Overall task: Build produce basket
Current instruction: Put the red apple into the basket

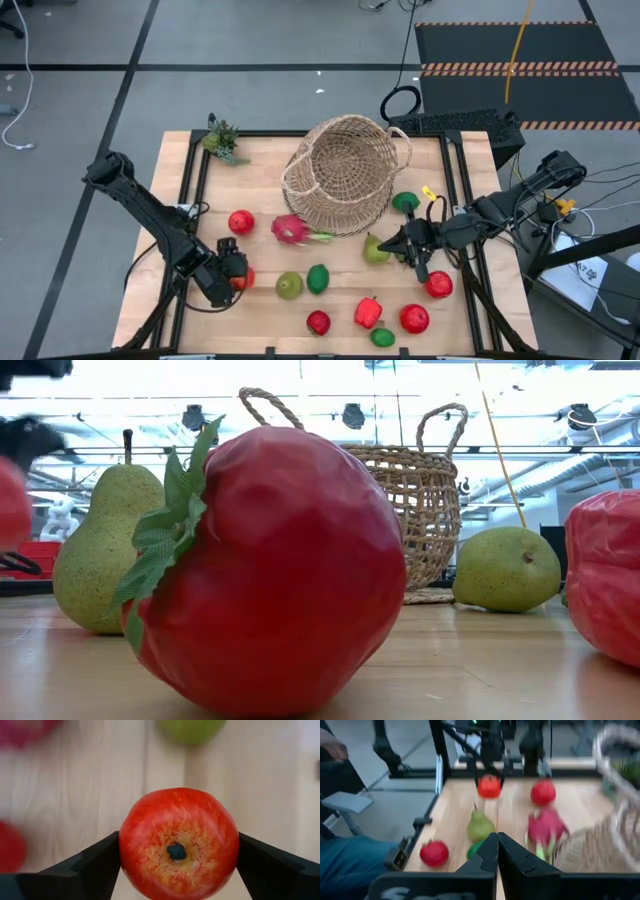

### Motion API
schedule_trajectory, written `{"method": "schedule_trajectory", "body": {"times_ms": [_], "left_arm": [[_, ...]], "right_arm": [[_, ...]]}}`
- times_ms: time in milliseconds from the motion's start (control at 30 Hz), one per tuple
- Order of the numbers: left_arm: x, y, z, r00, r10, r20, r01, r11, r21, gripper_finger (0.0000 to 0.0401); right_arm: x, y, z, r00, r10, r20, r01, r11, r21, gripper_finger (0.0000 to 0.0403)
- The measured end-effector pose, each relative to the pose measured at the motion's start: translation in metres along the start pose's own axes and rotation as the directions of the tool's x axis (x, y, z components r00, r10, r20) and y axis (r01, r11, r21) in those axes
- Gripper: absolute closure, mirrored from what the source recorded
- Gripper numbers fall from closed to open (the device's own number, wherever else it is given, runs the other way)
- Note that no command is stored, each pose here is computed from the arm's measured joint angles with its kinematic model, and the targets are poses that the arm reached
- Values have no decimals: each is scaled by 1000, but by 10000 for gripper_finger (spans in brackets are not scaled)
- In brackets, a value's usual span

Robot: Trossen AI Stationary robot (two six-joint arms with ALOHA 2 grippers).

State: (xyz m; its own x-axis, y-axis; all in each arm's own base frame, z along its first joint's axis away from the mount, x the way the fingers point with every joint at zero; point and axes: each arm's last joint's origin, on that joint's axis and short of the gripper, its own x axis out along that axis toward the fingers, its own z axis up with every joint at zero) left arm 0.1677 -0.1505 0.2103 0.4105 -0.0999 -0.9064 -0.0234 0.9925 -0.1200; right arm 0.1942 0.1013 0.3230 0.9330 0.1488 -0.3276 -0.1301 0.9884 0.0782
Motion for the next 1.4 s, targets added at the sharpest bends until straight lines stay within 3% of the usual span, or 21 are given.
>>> {"method": "schedule_trajectory", "body": {"times_ms": [167, 333, 600, 800, 1033, 1400], "left_arm": [[-25, -10, 31, 988, -22, 150, 11, 997, 72, 58], [-54, -15, 58, 953, -6, 302, -46, 986, 163, 48], [-91, -18, 92, 853, 32, 520, -196, 945, 262, 46], [-99, -17, 109, 774, 18, 633, -275, 911, 309, 46], [-106, -11, 127, 682, 18, 731, -296, 921, 254, 45], [-116, -4, 142, 578, 21, 816, -256, 954, 157, 45]], "right_arm": [[0, 3, 15, 988, 27, 149, -11, 994, -106, 403], [10, 8, 18, 979, 33, 201, 6, 982, -188, 403], [32, 14, 18, 966, -9, 258, 97, 939, -331, 403], [43, 19, 20, 950, -8, 313, 138, 908, -395, 397], [60, 23, 13, 937, -148, 317, 297, 817, -494, 334], [74, 40, 11, 888, -171, 427, 423, 668, -613, 220]]}}
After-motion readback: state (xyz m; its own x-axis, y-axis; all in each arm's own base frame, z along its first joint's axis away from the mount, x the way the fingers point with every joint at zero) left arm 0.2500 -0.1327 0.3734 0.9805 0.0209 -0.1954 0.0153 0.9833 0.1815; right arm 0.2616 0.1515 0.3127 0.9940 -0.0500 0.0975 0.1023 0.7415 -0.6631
